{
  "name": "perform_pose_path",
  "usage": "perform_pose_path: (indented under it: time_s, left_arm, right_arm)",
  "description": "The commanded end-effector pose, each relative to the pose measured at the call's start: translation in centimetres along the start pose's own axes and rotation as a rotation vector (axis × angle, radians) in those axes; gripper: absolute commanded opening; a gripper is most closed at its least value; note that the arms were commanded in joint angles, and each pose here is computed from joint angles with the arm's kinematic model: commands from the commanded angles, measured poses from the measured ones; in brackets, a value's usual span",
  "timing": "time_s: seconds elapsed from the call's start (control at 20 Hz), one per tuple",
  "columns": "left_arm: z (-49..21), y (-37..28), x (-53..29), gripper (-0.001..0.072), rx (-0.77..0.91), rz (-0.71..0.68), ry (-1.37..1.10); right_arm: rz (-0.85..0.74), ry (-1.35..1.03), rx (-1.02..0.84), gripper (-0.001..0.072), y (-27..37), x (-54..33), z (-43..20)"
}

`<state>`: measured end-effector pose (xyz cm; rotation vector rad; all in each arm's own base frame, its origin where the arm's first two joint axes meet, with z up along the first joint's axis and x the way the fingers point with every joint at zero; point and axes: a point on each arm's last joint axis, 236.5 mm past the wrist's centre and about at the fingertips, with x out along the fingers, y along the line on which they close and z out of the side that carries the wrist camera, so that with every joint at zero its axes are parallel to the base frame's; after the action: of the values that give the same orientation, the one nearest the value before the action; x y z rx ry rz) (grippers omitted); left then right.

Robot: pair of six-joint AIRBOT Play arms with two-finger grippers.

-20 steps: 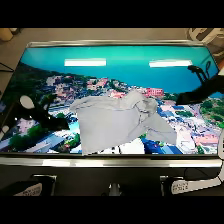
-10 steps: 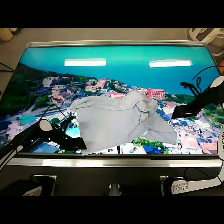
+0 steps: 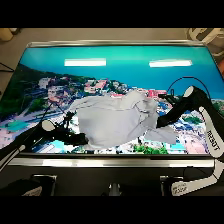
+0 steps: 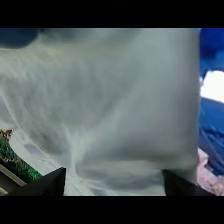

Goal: Fold the shirts.

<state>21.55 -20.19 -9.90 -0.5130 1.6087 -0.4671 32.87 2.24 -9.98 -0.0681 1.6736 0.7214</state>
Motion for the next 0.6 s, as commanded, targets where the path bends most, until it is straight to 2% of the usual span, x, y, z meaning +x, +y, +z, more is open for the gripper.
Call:
perform_pose_path:
  time_s: [0.0, 0.05, 0.1, 0.2, 0.35, 0.45, 0.55]
  left_arm:
    - [1.1, -1.8, -1.2, 0.0024, 0.067, -0.035, -0.049]
    - [1.7, -2.4, -1.8, 0.0024, 0.097, -0.041, -0.070]
    - [2.4, -3.1, -2.6, 0.0024, 0.133, -0.046, -0.098]
    - [4.4, -4.3, -4.8, 0.0023, 0.216, -0.022, -0.168]
    - [7.7, -7.6, -11.0, 0.0023, 0.396, 0.053, -0.317]
    - [9.9, -11.3, -19.0, 0.0023, 0.522, 0.135, -0.503]
    - [10.6, -16.4, -31.3, 0.0023, 0.639, 0.227, -0.816]
  right_arm:
    - [-0.023, 0.010, -0.040, 0.0362, 0.8, 2.4, 1.5]
    - [-0.019, 0.012, -0.048, 0.0110, 1.4, 2.5, 1.8]
    - [-0.007, 0.002, -0.051, 0.0025, 2.0, 2.4, 2.1]
    - [-0.008, -0.060, -0.065, 0.0024, 3.2, 0.8, 3.1]
    - [-0.142, -0.251, -0.136, 0.0023, 4.4, -6.4, 5.8]
    - [-0.289, -0.459, -0.224, 0.0024, 7.0, -15.7, 7.7]
    - [-0.517, -0.757, -0.332, 0.0023, 11.9, -28.7, 7.5]
